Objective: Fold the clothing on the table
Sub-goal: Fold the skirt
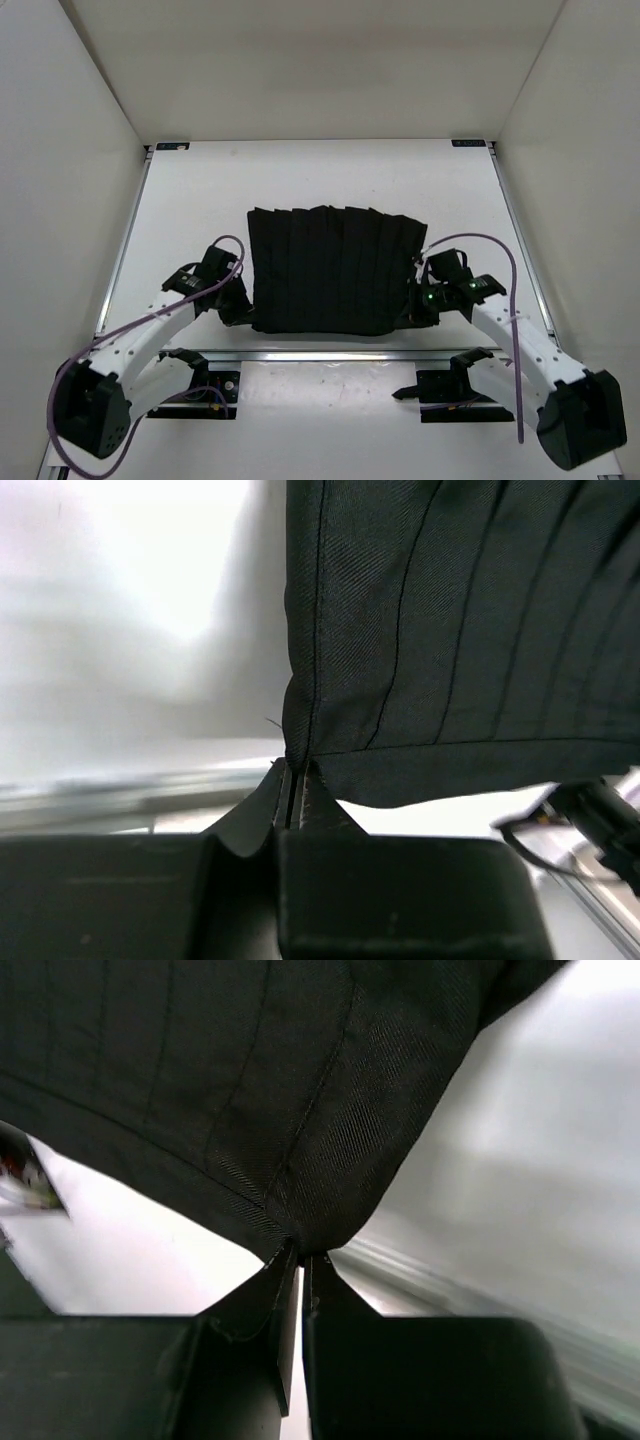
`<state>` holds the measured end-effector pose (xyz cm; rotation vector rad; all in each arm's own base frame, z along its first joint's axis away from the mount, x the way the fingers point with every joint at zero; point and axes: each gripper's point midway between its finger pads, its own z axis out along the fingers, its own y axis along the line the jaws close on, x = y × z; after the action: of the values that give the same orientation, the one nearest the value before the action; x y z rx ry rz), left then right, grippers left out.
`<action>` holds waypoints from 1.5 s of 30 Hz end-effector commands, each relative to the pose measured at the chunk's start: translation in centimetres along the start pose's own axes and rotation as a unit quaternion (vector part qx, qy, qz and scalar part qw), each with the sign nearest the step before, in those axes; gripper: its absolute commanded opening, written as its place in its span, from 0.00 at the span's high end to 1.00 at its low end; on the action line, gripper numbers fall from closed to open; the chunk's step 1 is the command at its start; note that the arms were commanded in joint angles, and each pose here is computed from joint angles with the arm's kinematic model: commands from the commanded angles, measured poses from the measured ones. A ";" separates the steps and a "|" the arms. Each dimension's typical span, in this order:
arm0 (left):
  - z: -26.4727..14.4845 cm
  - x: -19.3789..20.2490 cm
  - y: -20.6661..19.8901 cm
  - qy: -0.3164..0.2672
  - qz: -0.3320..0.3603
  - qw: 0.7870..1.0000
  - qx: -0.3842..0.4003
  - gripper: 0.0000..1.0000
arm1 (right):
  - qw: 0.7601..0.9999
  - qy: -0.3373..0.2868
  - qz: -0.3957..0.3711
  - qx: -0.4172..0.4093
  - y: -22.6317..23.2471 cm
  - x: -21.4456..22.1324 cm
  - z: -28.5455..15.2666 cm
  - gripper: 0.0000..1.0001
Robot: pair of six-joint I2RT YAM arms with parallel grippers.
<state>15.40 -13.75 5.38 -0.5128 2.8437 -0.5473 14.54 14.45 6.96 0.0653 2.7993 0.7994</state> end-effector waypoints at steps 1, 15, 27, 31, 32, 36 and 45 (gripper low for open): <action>-1.7 1.3 0.8 0.014 -0.021 1.000 0.006 0.99 | 0.999 0.029 0.026 0.005 -0.4 3.5 -1.0 1.00; 0.0 -26.4 -14.8 -0.038 -0.021 0.998 0.040 0.55 | 0.991 -0.129 0.046 0.006 0.5 -27.9 -4.0 0.65; 1.0 -23.0 -8.3 -0.044 -0.078 0.992 0.086 0.24 | 0.977 -0.171 0.109 0.070 -5.3 -23.8 -2.9 0.17; 2.5 -19.2 -4.9 -0.034 -0.108 0.990 0.082 0.31 | 0.972 -0.169 0.156 0.056 -6.5 -19.7 -1.0 0.20; 3.2 -18.5 -4.3 -0.026 -0.119 0.989 0.080 0.28 | 0.970 -0.171 0.167 0.057 -6.8 -19.1 -0.6 0.20; 5.2 -17.4 -4.5 -0.025 -0.098 0.994 0.046 0.27 | 0.966 -0.164 0.196 0.039 -6.9 -18.2 1.4 0.20; 7.2 -19.1 -4.7 -0.074 -0.112 0.991 0.002 0.54 | 0.967 -0.135 0.216 0.002 -7.3 -17.8 4.7 0.56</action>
<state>33.48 -14.21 2.34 -0.8031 2.7756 -0.5751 31.96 8.17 3.15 0.7649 2.6013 0.7455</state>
